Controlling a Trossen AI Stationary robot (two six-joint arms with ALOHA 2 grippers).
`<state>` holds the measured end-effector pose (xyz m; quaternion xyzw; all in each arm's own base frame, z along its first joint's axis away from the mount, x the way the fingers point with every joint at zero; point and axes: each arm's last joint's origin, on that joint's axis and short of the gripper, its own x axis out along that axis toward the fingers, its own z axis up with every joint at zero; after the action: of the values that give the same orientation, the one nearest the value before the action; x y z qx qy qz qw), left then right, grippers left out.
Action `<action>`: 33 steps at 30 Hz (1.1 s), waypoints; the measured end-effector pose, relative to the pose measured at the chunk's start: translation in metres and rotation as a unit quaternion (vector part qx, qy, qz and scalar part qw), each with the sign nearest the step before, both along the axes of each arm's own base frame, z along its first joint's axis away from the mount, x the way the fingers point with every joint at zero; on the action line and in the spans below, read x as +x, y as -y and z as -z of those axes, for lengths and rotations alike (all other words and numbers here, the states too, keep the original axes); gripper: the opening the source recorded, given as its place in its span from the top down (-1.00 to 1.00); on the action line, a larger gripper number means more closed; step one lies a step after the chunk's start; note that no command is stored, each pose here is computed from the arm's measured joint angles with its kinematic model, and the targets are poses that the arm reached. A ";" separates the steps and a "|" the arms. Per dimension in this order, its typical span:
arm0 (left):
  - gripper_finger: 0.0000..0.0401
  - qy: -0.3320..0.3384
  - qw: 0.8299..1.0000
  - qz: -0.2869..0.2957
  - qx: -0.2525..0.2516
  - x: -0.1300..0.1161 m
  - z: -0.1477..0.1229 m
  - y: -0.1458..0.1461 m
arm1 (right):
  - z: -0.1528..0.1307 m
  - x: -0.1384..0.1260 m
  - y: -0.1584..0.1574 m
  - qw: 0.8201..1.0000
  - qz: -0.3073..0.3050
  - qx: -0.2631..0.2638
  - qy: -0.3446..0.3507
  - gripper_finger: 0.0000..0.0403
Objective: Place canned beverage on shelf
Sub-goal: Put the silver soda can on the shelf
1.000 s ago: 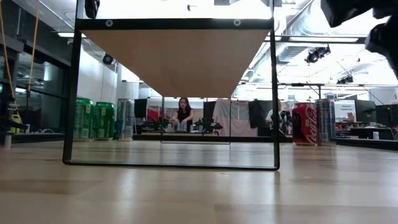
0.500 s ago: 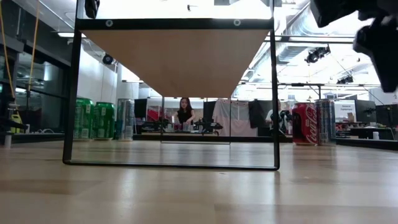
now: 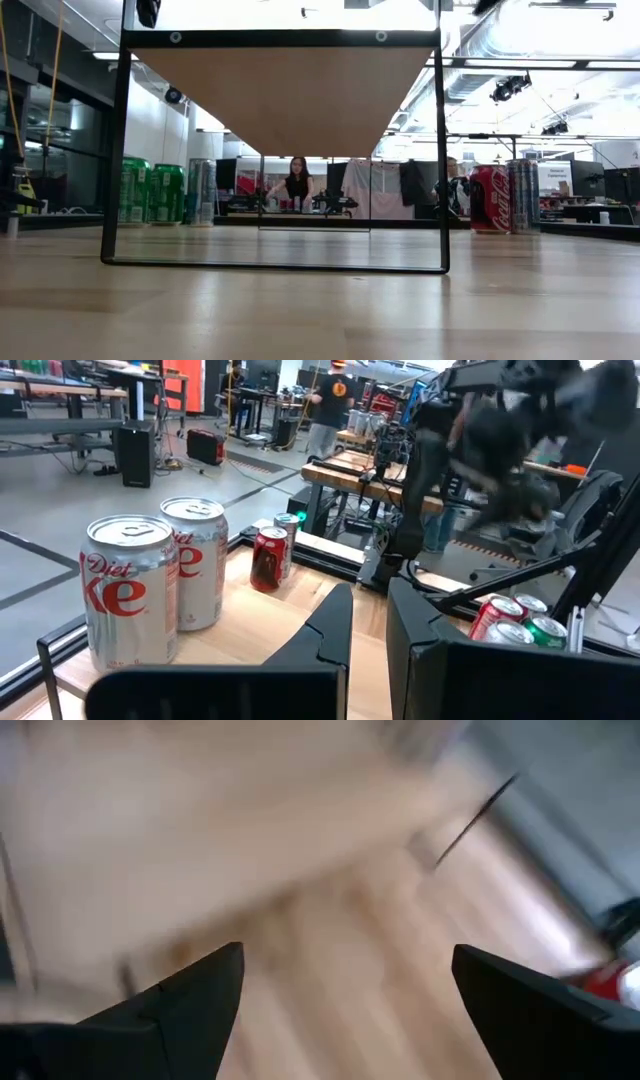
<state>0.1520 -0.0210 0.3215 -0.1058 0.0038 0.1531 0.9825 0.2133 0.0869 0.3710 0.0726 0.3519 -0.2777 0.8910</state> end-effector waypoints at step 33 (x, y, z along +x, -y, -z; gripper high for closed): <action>1.00 -0.002 0.995 0.094 0.021 0.001 -0.001 0.005 | 0.013 0.008 0.076 0.879 -0.134 0.148 0.434 -0.70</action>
<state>0.1530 -0.0263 0.3224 -0.0840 0.0120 0.0604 0.9946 0.2209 0.0111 0.3582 0.2688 -0.0266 -0.0409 0.9620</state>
